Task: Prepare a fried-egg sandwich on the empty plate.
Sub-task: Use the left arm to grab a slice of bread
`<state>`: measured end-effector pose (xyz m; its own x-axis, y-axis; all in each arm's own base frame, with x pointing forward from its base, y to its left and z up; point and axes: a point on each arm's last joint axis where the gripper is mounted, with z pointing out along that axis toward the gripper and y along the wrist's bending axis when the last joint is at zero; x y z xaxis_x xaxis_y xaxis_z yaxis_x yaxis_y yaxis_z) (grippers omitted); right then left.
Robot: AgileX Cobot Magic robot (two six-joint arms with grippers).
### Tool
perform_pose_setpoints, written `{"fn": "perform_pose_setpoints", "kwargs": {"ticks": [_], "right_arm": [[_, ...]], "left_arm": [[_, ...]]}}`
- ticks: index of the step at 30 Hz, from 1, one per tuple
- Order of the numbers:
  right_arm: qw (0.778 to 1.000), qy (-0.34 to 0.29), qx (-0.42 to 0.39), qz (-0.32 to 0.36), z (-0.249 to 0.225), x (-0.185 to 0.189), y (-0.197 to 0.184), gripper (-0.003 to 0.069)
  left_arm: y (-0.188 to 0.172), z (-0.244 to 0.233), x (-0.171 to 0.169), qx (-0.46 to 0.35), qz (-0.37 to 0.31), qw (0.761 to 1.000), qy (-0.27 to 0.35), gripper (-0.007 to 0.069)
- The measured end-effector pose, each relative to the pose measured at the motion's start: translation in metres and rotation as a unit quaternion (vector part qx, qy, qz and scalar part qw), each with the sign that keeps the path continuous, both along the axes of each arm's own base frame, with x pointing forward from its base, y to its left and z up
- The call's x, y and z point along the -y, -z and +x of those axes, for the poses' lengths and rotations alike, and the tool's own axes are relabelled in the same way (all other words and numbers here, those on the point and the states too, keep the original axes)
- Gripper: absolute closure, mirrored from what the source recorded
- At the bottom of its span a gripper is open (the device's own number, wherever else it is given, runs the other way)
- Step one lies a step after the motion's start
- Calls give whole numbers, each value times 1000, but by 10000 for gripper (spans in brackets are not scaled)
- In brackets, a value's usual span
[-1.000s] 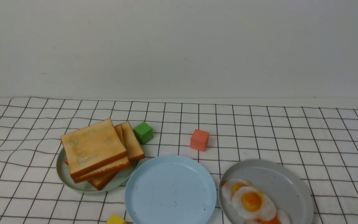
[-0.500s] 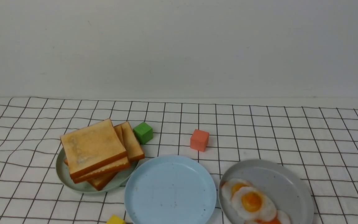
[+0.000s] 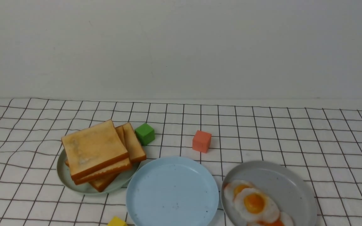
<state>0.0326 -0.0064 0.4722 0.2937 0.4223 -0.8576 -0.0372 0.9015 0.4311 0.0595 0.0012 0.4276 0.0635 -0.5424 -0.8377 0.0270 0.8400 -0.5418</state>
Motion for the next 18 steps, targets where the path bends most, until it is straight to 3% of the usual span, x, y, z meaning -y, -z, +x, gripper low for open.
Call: {"fn": "perform_pose_setpoints", "kwargs": {"ticks": [3,7,13,18], "right_arm": [[994,21,-103,-8,33,5,15,418],[985,23,-173,-15,60,5,52,418],[967,-45,-251,-14,77,-9,103,418],[935,-107,-324,-99,90,-27,123,418]], "left_arm": [[9,15,0,-58,-1,998,-1,387],[21,23,1,-91,-9,996,3,387],[54,33,5,-173,-48,984,22,387],[73,47,9,-258,-73,963,34,387]]}}
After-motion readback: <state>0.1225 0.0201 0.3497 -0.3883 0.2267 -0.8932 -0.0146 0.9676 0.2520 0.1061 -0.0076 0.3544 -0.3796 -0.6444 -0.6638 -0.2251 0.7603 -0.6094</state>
